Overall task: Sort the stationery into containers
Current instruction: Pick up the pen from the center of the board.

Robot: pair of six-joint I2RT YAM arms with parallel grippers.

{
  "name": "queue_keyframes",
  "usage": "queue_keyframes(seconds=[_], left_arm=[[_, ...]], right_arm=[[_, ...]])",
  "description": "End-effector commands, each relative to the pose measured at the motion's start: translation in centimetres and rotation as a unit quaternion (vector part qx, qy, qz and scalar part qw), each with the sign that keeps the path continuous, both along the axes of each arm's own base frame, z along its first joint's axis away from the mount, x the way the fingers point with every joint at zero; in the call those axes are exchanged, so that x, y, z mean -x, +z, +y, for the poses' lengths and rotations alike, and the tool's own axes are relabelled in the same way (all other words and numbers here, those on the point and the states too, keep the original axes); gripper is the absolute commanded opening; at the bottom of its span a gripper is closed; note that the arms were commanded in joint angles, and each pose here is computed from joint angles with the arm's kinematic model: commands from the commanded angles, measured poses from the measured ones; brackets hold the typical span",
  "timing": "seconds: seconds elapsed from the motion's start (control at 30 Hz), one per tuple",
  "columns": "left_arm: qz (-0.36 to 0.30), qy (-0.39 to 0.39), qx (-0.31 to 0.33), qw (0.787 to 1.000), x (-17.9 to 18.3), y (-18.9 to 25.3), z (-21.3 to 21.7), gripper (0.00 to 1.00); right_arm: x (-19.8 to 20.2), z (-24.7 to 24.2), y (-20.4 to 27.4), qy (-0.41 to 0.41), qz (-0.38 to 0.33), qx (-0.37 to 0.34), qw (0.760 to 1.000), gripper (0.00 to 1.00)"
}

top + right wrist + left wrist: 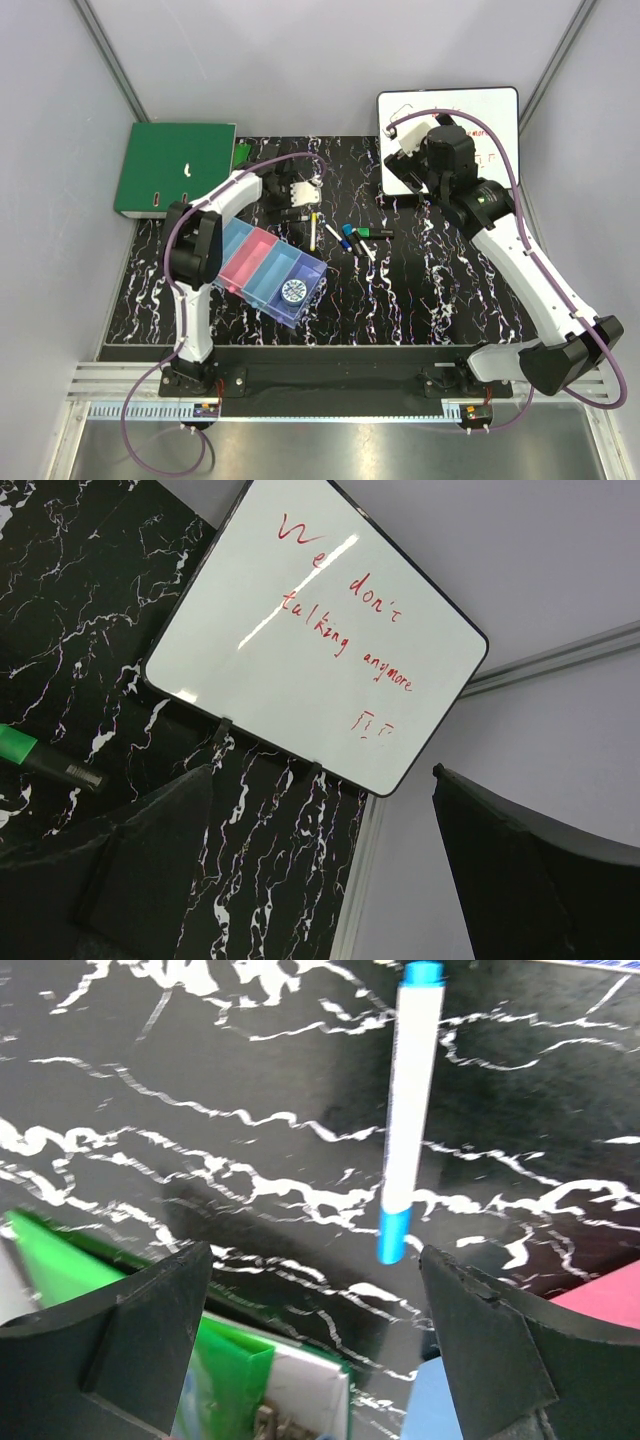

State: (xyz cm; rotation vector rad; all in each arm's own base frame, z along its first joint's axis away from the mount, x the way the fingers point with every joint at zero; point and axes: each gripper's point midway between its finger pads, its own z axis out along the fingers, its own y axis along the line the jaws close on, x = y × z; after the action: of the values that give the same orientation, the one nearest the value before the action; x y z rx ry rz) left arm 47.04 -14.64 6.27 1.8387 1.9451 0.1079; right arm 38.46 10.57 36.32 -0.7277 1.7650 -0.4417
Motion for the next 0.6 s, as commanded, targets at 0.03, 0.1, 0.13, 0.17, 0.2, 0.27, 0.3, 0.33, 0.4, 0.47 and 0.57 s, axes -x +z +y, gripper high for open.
queue_keyframes(seconds=[0.03, 0.1, 0.13, 0.17, 0.2, 0.27, 0.3, 0.33, 0.4, 0.47, 0.57], left_arm=[[0.041, 0.007, 0.035, 0.999, 0.7, -1.0, -1.2, 0.92], [0.05, 0.013, 0.043, 0.998, 0.7, -1.4, -1.5, 0.91], [0.054, 0.015, 0.045, 0.997, 0.7, -1.6, -1.6, 0.92], [0.055, 0.016, 0.046, 0.997, 0.7, -1.7, -1.7, 0.91], [0.06, 0.016, 0.048, 0.997, 0.7, -2.0, -1.8, 0.91], [0.063, 0.019, 0.05, 0.997, 0.6, -2.4, -1.9, 0.9], [0.064, 0.022, 0.051, 0.996, 0.4, -2.5, -2.0, 0.89], [0.068, 0.023, 0.051, 0.996, 0.4, -2.6, -2.0, 0.84], [0.071, 0.021, 0.054, 0.996, 0.4, -2.9, -2.2, 0.81], [0.075, 0.021, 0.056, 0.995, 0.5, -3.2, -2.3, 0.74], [0.084, 0.021, 0.052, 0.995, 0.7, -4.0, -2.2, 0.62]], right_arm=[[0.3, 0.0, 1.5, -0.001, -0.021, -0.01, 1.0, 1.0], [0.4, -0.1, 1.8, -0.003, -0.025, -0.014, 1.0, 1.0], [0.4, -0.1, 1.9, -0.002, -0.027, -0.015, 1.0, 1.0], [0.4, -0.1, 1.8, -0.003, -0.026, -0.014, 1.0, 1.0], [0.5, -0.2, 1.9, -0.005, -0.028, -0.014, 1.0, 1.0], [0.6, -0.3, 2.1, -0.005, -0.029, -0.014, 0.999, 1.0], [0.6, -0.4, 2.1, -0.006, -0.03, -0.014, 0.999, 1.0], [0.6, -0.4, 2.1, -0.007, -0.03, -0.015, 0.999, 1.0], [0.7, -0.4, 2.2, -0.007, -0.032, -0.018, 0.999, 1.0], [0.8, -0.4, 2.3, -0.009, -0.033, -0.022, 0.999, 1.0], [0.9, -0.5, 2.6, -0.008, -0.036, -0.026, 0.999, 1.0]])
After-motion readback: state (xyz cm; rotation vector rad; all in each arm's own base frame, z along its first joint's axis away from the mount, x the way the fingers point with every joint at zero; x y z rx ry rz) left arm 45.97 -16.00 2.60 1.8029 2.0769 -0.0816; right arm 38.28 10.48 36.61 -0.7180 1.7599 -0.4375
